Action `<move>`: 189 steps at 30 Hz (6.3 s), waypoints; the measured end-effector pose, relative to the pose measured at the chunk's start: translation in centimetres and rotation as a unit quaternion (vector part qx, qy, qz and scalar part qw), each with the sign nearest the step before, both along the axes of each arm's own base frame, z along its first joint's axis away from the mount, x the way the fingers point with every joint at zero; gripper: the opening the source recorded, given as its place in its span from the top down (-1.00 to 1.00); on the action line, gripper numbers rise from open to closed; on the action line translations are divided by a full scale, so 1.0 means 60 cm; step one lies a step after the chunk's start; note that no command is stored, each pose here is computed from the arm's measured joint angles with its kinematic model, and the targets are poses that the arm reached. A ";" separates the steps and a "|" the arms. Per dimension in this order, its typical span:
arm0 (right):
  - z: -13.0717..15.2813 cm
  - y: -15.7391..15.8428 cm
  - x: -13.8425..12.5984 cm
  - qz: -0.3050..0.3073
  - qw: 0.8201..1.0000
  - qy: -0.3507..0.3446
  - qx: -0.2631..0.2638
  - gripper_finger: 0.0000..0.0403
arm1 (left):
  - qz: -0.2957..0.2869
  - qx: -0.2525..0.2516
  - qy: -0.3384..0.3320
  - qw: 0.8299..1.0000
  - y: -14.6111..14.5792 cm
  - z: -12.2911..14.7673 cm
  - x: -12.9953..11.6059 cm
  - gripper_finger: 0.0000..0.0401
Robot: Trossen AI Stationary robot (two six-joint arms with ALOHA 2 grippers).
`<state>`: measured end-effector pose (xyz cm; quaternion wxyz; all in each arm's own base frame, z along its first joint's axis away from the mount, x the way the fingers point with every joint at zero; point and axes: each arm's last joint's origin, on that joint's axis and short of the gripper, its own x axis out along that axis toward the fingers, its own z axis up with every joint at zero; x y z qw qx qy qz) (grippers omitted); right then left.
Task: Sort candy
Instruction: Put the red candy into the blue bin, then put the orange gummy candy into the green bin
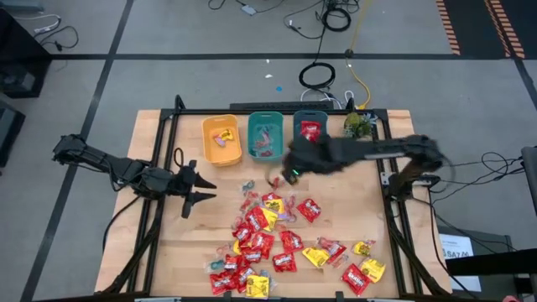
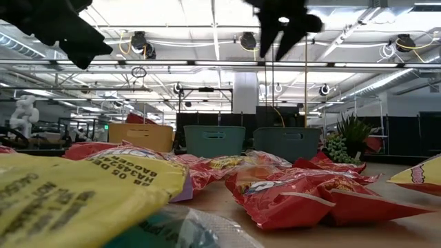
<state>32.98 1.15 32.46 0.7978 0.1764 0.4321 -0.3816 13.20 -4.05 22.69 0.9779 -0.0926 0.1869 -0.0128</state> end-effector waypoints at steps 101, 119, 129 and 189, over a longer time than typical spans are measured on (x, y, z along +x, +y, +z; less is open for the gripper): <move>-0.121 -0.163 -0.120 -0.119 0.988 -0.091 -0.039 0.81 | 0.131 0.010 -0.077 0.988 0.018 0.021 0.016 0.29; -0.118 -0.205 -0.127 -0.092 0.990 -0.103 -0.009 -0.36 | 0.131 0.014 -0.069 0.989 0.018 0.018 0.015 0.29; -0.116 -0.203 -0.123 -0.075 0.990 -0.122 0.014 -0.45 | 0.131 0.014 -0.069 0.989 0.018 0.018 0.015 0.29; -0.317 0.032 -0.012 0.360 0.922 0.108 0.094 0.96 | 0.123 0.011 -0.069 0.990 0.017 0.018 0.016 0.29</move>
